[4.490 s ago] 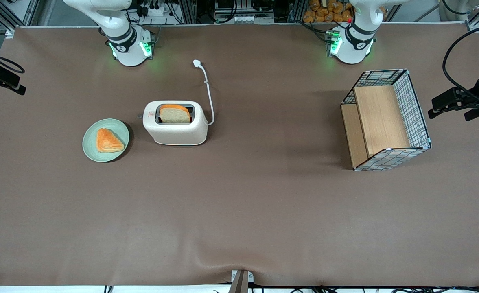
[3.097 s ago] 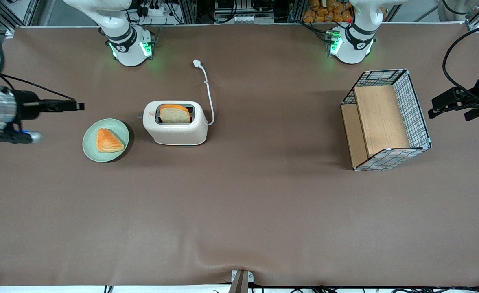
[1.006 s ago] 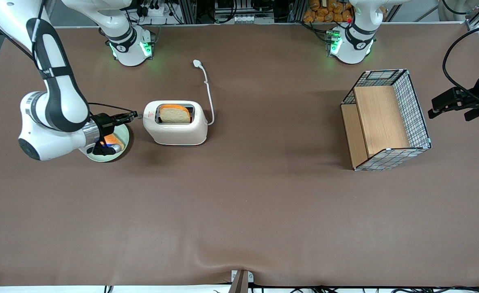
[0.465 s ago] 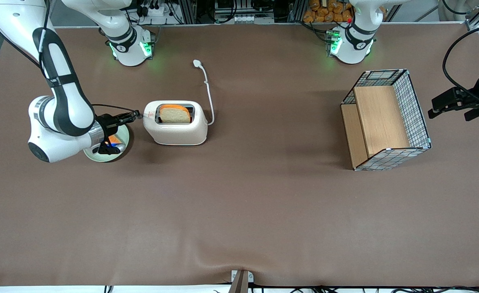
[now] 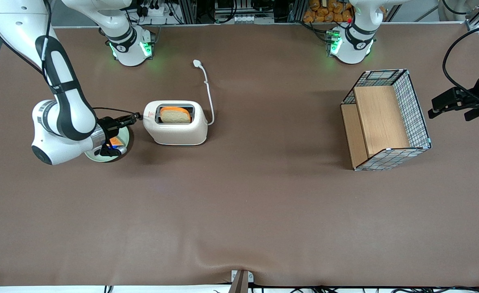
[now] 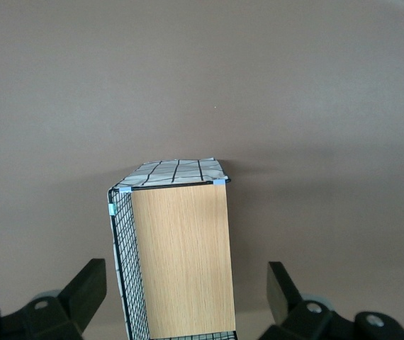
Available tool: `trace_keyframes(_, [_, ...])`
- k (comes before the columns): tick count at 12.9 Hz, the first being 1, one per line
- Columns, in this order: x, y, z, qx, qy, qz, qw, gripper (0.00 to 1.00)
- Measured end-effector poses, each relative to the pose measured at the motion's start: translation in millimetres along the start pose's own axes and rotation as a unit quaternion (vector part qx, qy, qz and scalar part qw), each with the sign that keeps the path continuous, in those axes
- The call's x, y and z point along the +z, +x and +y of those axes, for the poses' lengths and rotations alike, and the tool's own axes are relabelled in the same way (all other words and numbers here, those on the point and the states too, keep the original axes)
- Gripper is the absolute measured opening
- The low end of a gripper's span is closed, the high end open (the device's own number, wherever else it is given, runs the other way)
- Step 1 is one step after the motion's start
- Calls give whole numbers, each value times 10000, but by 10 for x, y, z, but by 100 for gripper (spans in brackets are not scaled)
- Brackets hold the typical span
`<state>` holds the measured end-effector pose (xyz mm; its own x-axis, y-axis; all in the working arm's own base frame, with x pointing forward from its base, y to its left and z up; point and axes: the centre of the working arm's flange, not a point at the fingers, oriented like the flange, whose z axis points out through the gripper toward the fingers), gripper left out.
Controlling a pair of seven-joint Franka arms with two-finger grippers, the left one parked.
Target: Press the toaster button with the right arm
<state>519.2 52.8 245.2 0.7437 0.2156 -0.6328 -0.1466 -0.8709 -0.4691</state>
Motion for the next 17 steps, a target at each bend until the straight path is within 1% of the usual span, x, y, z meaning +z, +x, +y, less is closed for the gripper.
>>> trace_keyframes(7, [97, 106, 173, -66, 116, -55, 9999, 1])
trace_keyframes(17, [256, 264, 302, 24, 151, -72, 9999, 1])
